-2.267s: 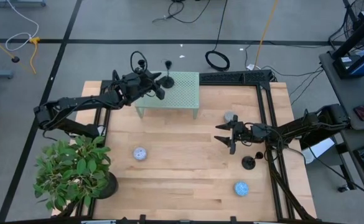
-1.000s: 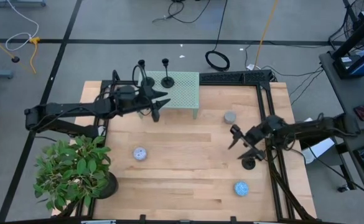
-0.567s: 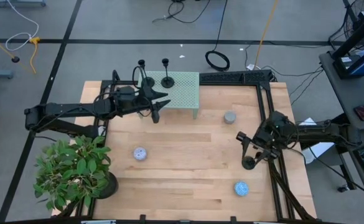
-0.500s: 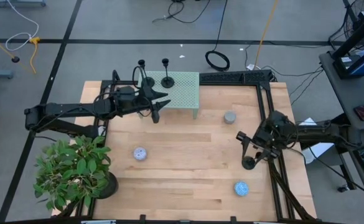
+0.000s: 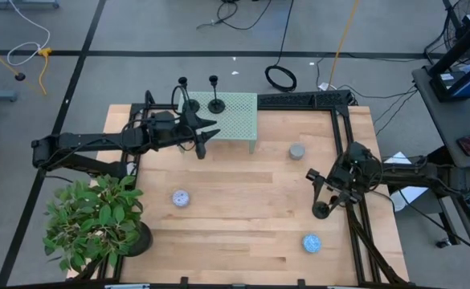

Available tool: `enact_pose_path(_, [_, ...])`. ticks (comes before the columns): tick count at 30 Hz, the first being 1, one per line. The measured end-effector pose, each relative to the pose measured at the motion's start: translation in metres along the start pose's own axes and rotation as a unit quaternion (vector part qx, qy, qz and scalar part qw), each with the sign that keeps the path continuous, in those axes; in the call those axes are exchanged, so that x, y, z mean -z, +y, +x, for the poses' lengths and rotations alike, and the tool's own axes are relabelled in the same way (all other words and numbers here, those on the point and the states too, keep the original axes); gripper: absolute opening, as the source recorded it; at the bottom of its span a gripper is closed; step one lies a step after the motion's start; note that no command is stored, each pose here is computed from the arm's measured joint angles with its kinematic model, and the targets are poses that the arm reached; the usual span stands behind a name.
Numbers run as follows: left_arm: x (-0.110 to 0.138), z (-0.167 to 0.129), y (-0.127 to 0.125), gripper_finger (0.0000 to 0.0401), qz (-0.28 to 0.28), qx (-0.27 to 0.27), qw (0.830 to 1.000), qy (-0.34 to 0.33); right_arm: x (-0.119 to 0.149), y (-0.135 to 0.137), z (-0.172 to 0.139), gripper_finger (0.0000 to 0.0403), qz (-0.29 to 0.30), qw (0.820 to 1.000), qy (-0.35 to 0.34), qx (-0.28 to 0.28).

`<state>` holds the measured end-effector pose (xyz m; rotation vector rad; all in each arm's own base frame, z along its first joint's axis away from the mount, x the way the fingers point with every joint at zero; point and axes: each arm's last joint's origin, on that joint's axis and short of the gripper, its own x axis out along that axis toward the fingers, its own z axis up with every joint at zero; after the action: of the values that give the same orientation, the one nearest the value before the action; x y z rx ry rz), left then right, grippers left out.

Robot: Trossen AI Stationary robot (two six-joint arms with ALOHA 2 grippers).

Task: Pick & Place candle stick holders
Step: Put the black candle holder on the shelf

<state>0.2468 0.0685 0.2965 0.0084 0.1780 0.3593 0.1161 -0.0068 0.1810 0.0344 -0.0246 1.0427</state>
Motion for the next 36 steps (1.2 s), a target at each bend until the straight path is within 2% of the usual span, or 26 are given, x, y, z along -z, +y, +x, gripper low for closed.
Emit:
enact_pose_path(6, [0.000,0.000,0.000,0.0152,0.000,0.000,1.000,0.000,-0.006,0.003,-0.005,0.0242,-0.040,0.998,0.007,-0.048])
enact_pose_path(13, [0.000,0.000,0.000,0.0152,0.000,0.000,1.000,0.000,-0.016,0.006,-0.012,0.0242,-0.077,0.996,0.012,-0.050])
enact_pose_path(29, [0.001,0.000,0.000,0.0152,0.000,-0.001,1.000,0.003,-0.001,0.001,-0.014,0.0242,-0.025,0.998,0.018,-0.049])
enact_pose_path(36, [0.001,0.000,0.000,0.0152,0.000,-0.001,1.000,0.003,0.000,0.001,-0.014,0.0242,-0.022,0.998,0.018,-0.049])
